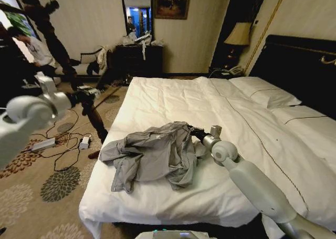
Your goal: Pick up the clothes from the bed and hang them on the clothes hanger.
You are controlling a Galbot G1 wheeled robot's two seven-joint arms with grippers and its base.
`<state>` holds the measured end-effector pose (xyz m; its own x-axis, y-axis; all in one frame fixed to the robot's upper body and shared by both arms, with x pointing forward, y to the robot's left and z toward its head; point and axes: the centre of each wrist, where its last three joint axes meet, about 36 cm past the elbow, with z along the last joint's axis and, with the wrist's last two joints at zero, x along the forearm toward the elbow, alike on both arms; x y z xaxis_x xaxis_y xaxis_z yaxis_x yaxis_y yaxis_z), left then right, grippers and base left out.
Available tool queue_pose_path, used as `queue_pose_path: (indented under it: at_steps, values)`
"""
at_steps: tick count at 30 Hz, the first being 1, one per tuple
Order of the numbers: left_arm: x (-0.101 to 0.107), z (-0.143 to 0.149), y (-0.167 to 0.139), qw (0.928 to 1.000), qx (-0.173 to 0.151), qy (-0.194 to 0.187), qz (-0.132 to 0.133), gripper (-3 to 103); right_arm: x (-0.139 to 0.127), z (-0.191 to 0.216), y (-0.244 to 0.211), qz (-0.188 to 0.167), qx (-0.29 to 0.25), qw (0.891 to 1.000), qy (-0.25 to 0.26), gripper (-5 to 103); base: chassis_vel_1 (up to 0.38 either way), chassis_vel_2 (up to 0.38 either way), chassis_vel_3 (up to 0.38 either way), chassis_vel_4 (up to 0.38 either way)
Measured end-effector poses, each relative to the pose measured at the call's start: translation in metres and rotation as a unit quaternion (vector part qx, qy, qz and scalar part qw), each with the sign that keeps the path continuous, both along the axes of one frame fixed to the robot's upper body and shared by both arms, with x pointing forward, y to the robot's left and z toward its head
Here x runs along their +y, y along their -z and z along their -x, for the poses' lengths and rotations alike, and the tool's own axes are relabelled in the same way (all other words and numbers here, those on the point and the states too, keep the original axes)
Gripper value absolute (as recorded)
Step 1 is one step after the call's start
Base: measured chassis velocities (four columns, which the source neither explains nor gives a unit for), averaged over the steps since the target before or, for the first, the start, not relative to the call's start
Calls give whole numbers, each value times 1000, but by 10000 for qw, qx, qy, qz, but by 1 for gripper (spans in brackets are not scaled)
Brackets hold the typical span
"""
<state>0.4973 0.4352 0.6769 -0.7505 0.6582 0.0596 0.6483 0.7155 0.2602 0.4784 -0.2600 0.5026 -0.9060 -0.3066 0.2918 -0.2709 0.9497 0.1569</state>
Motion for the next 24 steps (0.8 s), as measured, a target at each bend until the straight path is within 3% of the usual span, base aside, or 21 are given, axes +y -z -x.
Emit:
queue_pose_path:
  at_steps: [4, 11, 15, 18, 19, 21, 24]
  values:
    - [-9, 2, 16, 9991, 24, 410, -42, 16, -1, 2, 1, 11, 29, 10000, 19, 0, 0, 0, 0, 0]
    - [-25, 15, 86, 9921, 608, 1074, -240, 16, -5, 6, -1, 45, 46, 10000, 50, 0, 0, 0, 0, 0]
    - [-25, 20, 102, 9885, 756, 1274, -301, 16, -6, 5, -2, 72, 43, 9999, 68, 0, 0, 0, 0, 0]
    - [-17, 36, 124, 9787, 912, 1702, -692, 16, -5, 4, -2, 127, 91, 9999, 69, 0, 0, 0, 0, 0]
    - [-17, 36, 124, 9787, 912, 1702, -692, 16, -5, 4, -2, 127, 91, 9999, 69, 0, 0, 0, 0, 0]
    - [-8, 45, 131, 9696, 1049, 1965, -1010, 16, -6, 5, -3, 171, 98, 9998, 44, 0, 0, 0, 0, 0]
    - [-5, 48, 136, 9658, 1122, 2063, -1095, 16, -5, 6, -6, 176, 80, 9998, 17, 0, 0, 0, 0, 0]
